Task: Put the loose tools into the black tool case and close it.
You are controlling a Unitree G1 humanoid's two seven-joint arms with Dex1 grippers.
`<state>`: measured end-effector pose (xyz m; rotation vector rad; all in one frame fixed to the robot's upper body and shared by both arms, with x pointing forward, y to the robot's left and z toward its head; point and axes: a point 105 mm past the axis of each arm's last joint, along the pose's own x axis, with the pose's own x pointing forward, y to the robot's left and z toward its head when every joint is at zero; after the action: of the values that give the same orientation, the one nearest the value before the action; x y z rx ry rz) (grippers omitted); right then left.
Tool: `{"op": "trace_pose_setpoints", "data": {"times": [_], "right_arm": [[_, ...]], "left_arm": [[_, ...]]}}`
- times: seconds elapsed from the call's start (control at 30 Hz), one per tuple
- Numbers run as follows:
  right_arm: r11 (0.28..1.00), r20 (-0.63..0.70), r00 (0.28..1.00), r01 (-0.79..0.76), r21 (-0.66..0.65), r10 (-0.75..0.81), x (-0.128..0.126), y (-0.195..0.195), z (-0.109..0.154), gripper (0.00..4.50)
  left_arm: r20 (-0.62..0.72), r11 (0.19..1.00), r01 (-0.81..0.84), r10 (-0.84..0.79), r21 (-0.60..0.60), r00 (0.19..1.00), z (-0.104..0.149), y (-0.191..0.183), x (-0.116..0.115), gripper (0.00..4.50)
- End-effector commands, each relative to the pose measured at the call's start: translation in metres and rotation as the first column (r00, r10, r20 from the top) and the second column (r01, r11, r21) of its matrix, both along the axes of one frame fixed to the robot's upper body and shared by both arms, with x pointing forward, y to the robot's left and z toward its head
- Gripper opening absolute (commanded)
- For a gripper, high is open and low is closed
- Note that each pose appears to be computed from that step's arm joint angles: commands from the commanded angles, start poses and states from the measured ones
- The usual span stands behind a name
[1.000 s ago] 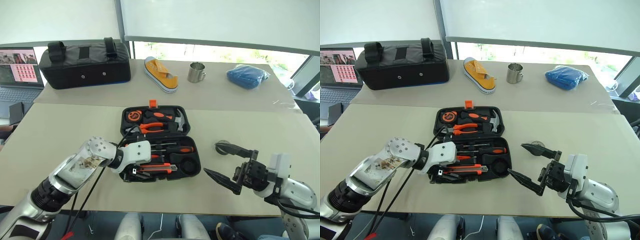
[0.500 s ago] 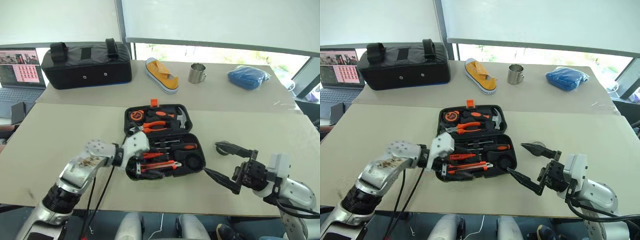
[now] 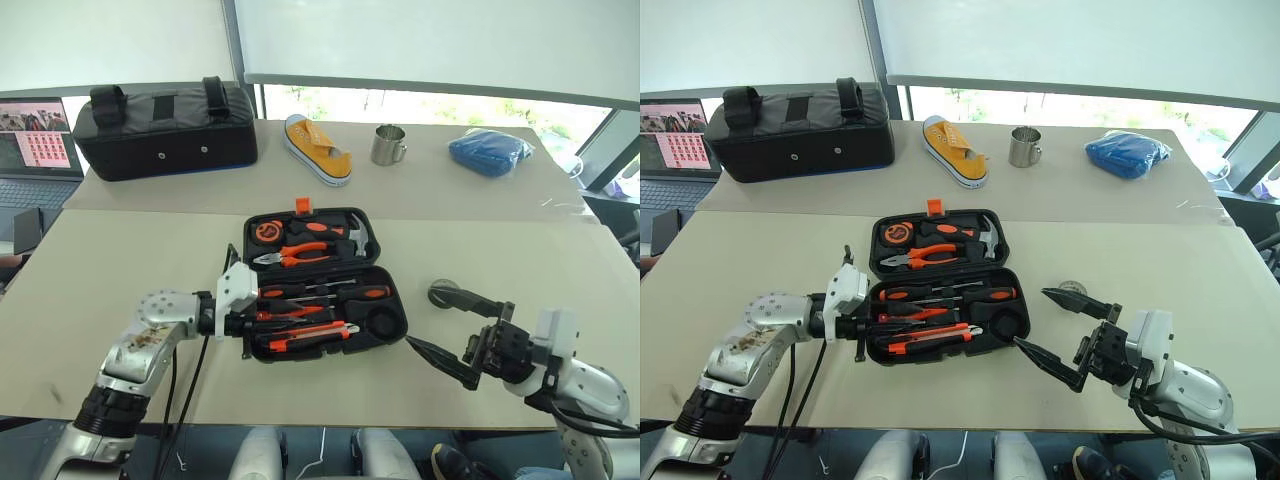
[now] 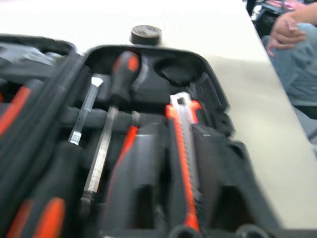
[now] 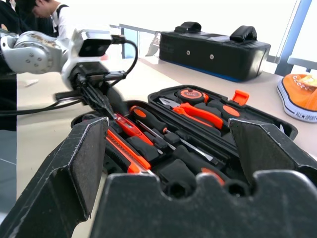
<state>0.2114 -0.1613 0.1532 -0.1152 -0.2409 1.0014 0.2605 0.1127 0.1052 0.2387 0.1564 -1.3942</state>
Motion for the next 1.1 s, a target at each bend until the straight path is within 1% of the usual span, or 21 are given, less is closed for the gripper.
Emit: {"op": "trace_pose_setpoints", "data": {"times": [0.03, 0.13, 0.2, 0.27, 0.33, 0.47, 0.67, 0.77, 0.9, 0.97, 1.03, 1.1], "right_arm": [[1.000, 0.038, 0.999, 0.006, 0.006, -0.006, -0.002, 0.000, 0.006, 4.50], [1.000, 0.036, 0.999, 0.006, 0.009, -0.006, -0.002, 0.000, 0.006, 4.50], [1.000, 0.036, 0.999, 0.006, 0.012, -0.007, -0.001, 0.001, 0.006, 4.50], [1.000, 0.035, 0.999, 0.006, 0.012, -0.006, -0.001, 0.001, 0.006, 4.50], [1.000, 0.034, 0.999, 0.005, 0.014, -0.006, 0.000, 0.002, 0.005, 4.50], [1.000, 0.033, 0.999, 0.005, 0.014, -0.005, 0.001, 0.003, 0.004, 4.50], [1.000, 0.040, 0.999, 0.007, 0.010, -0.007, 0.005, 0.003, 0.004, 4.50], [1.000, 0.046, 0.999, 0.004, 0.007, -0.005, 0.007, 0.003, 0.005, 4.50], [1.000, 0.054, 0.999, 0.005, 0.005, -0.005, 0.009, 0.004, 0.005, 4.50], [1.000, 0.061, 0.998, 0.011, -0.001, -0.011, 0.009, 0.002, 0.006, 4.50], [1.000, 0.067, 0.997, 0.026, -0.013, -0.026, 0.009, -0.002, 0.006, 4.50], [0.999, 0.071, 0.996, 0.047, -0.018, -0.045, 0.009, -0.007, 0.007, 4.50]], "left_arm": [[0.020, 0.998, 0.000, -0.001, 0.065, 1.000, -0.007, -0.002, -0.003, 0.04], [-0.007, 0.993, -0.030, 0.031, 0.113, 0.999, -0.020, -0.001, -0.002, 0.04], [-0.048, 0.988, -0.045, 0.053, 0.150, 0.997, -0.030, -0.002, -0.003, 0.04], [-0.056, 0.985, -0.022, 0.032, 0.170, 0.998, -0.036, -0.004, -0.006, 0.04], [-0.080, 0.976, 0.012, 0.006, 0.219, 0.997, -0.046, -0.006, -0.012, 0.04], [-0.157, 0.953, 0.015, 0.034, 0.303, 0.987, -0.067, -0.009, -0.016, 0.04], [-0.173, 0.932, 0.022, 0.044, 0.361, 0.984, -0.089, -0.016, -0.023, 0.04], [-0.160, 0.916, 0.034, 0.033, 0.400, 0.987, -0.102, -0.015, -0.029, 0.04], [-0.129, 0.940, -0.007, 0.054, 0.340, 0.990, -0.098, -0.017, -0.027, 0.04], [-0.061, 0.960, -0.036, 0.055, 0.278, 0.997, -0.087, -0.014, -0.020, 0.04], [0.021, 0.983, -0.067, 0.064, 0.172, 0.998, -0.068, -0.010, -0.012, 0.04], [0.042, 0.994, -0.101, 0.099, 0.032, 0.994, -0.045, -0.007, -0.005, 0.04]]}}
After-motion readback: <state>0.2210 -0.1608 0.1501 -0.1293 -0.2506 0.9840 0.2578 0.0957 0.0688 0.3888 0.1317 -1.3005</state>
